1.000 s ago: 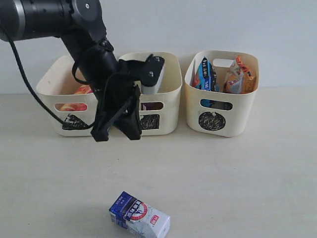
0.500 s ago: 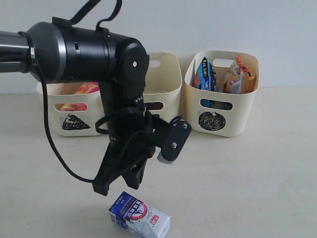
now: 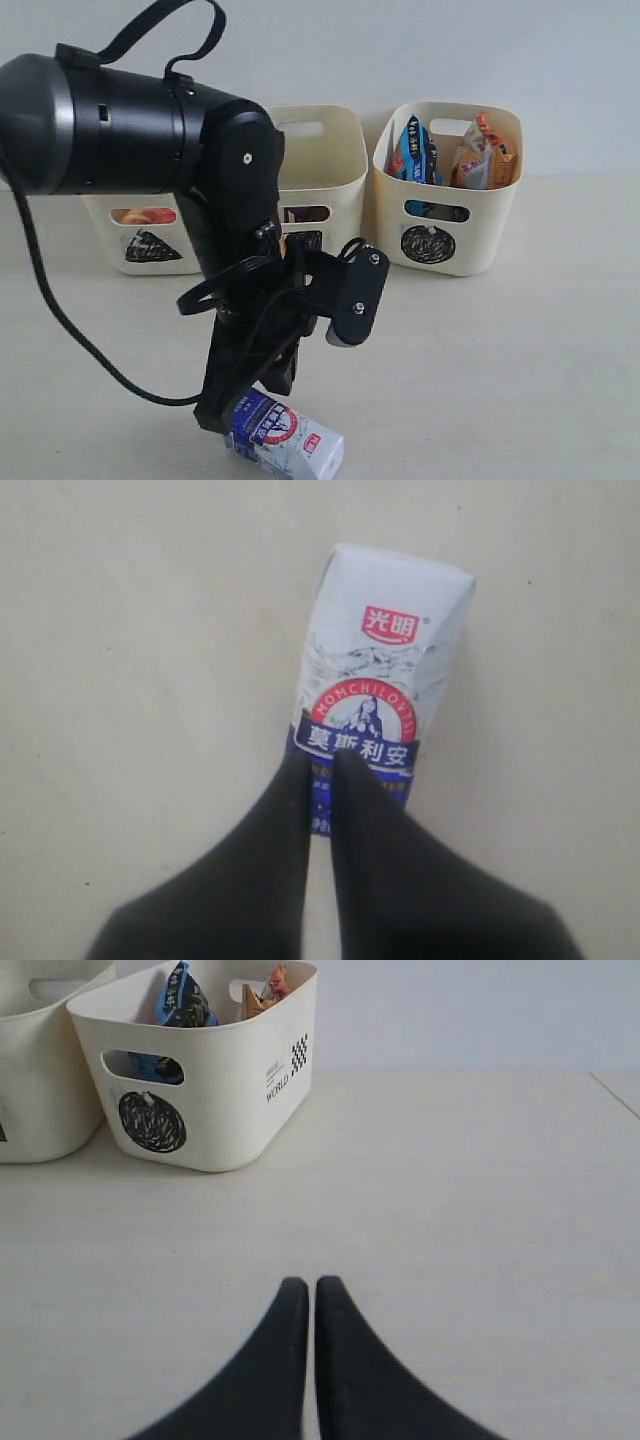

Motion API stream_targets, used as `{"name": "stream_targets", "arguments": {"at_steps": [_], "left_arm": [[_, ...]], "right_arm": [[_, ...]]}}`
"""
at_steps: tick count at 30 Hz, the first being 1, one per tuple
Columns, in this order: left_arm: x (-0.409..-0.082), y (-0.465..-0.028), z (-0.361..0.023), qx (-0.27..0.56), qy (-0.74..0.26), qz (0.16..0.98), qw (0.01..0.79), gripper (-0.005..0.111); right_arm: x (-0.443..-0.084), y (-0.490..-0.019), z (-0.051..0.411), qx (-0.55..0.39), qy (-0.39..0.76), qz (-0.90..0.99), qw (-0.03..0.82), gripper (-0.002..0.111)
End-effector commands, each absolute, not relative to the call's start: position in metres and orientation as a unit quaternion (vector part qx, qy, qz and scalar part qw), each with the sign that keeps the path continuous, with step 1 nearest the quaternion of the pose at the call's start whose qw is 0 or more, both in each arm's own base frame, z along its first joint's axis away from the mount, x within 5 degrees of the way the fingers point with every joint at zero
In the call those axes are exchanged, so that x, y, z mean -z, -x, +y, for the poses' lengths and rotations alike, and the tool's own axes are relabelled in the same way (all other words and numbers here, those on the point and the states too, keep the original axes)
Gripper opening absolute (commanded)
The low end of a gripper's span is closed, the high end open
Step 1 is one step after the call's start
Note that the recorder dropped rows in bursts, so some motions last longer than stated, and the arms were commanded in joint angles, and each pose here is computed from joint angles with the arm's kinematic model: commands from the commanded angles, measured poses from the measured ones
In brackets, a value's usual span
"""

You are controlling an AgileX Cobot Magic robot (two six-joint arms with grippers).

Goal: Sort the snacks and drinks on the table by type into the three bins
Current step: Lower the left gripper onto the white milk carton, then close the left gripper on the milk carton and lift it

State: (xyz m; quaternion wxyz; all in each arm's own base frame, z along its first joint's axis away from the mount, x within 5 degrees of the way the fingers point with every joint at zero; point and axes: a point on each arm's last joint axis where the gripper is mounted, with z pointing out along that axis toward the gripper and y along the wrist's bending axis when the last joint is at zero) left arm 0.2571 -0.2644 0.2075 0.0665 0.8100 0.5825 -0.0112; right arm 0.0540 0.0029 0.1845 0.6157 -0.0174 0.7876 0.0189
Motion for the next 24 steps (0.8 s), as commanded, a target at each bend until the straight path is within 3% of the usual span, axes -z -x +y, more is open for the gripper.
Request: {"name": "stream_targets", "arguments": {"at_steps": [1,13,16,21,24], "left_arm": [[-0.205,-0.240,-0.264,0.023,-0.808,0.583,0.085,0.004],[-0.191,-0.223,-0.264,0.027,-0.811,0.579,0.078,0.008],[-0.191,-0.223,-0.263,0.028,-0.813,0.578,0.072,0.026],[-0.191,-0.223,-0.263,0.027,-0.812,0.578,0.076,0.071],[-0.188,-0.224,-0.264,0.025,-0.811,0.578,0.088,0.084]], "right_arm": [[-0.184,-0.054,0.003,-0.019,0.017,0.785,0.619,0.000],[-0.184,-0.054,0.003,-0.019,0.017,0.785,0.619,0.000],[-0.184,-0.054,0.003,-0.019,0.017,0.785,0.619,0.000],[-0.184,-0.054,0.003,-0.019,0.017,0.785,0.619,0.000],[-0.184,-0.054,0.003,-0.019,0.017,0.785,0.619,0.000]]}}
